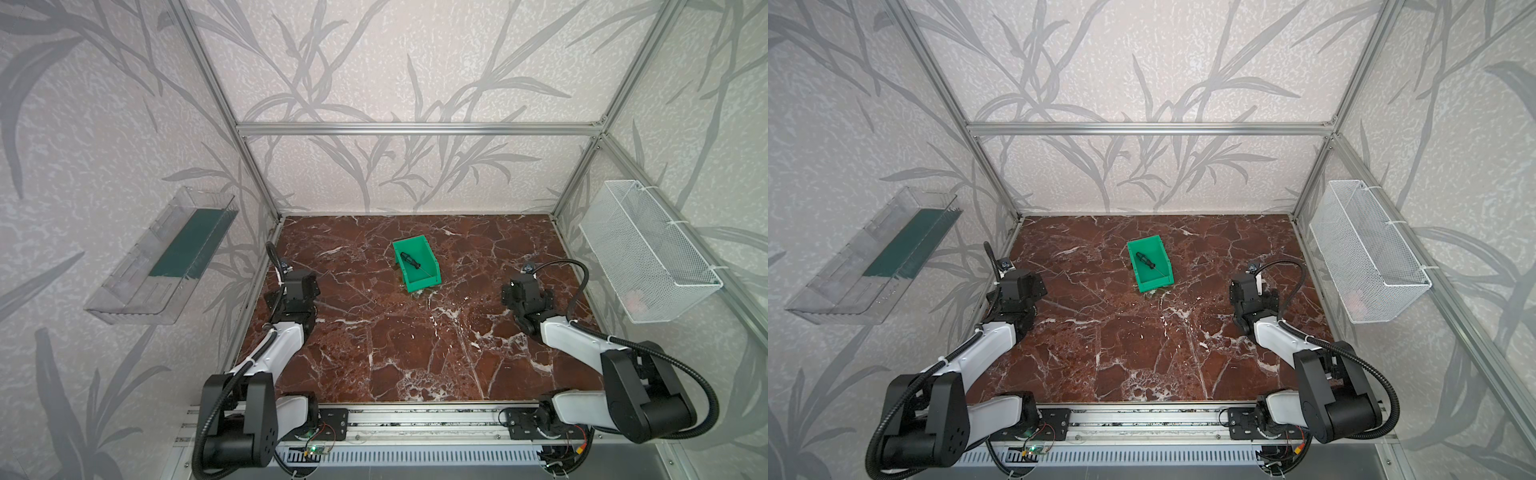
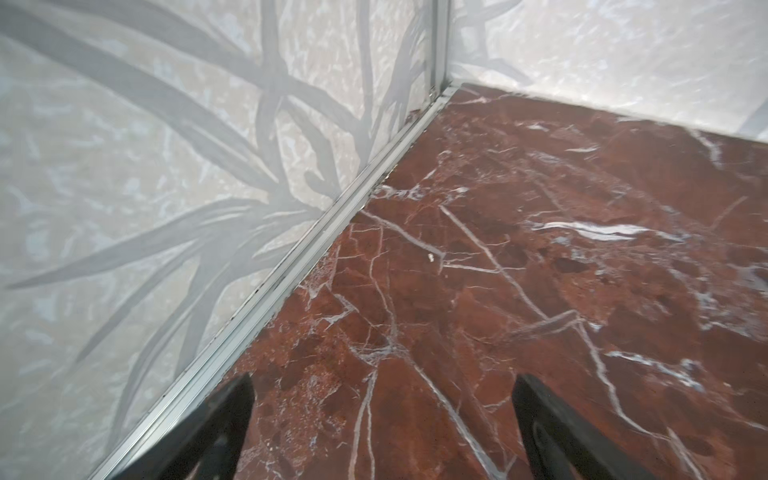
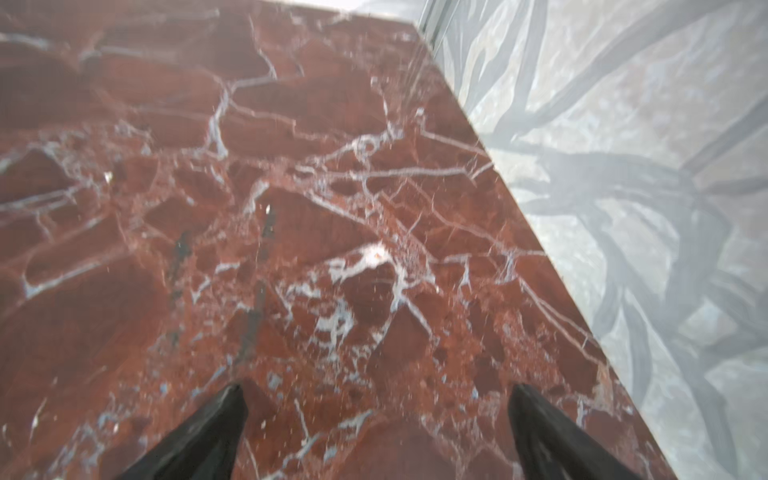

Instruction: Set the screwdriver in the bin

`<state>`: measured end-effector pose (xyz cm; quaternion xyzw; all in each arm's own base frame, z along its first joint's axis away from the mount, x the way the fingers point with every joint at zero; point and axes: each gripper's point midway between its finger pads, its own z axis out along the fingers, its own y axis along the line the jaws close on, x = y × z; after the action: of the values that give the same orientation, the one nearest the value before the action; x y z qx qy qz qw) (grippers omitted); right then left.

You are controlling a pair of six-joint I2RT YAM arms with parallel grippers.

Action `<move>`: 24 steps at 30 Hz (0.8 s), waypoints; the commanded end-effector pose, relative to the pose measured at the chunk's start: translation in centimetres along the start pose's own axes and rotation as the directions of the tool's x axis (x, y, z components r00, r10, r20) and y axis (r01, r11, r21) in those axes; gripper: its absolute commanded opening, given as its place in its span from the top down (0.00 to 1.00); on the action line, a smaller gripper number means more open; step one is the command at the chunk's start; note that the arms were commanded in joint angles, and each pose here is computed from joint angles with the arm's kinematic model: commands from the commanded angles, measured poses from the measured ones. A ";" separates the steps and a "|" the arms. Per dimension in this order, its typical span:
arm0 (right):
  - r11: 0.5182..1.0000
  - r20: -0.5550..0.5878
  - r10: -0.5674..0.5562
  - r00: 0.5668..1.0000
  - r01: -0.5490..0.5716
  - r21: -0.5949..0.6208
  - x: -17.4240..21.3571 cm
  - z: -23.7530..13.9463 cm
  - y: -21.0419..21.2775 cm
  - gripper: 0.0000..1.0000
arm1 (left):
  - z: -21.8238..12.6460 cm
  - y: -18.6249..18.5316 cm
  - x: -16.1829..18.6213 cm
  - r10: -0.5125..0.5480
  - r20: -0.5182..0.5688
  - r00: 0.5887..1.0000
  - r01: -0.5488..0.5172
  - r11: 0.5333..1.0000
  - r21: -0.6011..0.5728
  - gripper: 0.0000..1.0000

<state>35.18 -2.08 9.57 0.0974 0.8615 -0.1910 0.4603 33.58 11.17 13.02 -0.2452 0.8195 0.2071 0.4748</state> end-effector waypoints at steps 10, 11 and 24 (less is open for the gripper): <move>0.992 0.266 0.038 0.963 -0.003 -0.128 -3.2 -0.3 2.4 0.01 | 4.5 -4.7 0.7 -0.034 -0.025 0.999 0.038 0.984 0.176 0.01; 0.985 0.275 0.026 0.961 0.022 -0.172 -3.1 -0.5 3.2 0.01 | 4.6 -5.0 0.8 -0.022 -0.032 0.999 0.027 0.982 0.186 0.01; 0.959 0.247 0.017 0.969 0.053 -0.277 -2.1 1.9 4.7 0.01 | 2.1 -7.3 2.0 0.016 0.175 0.984 -0.070 0.949 0.308 0.01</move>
<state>38.25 1.03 7.04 -0.0042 0.8325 -0.1031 0.5443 36.83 5.34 5.79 -0.1180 0.8424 0.0862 0.5186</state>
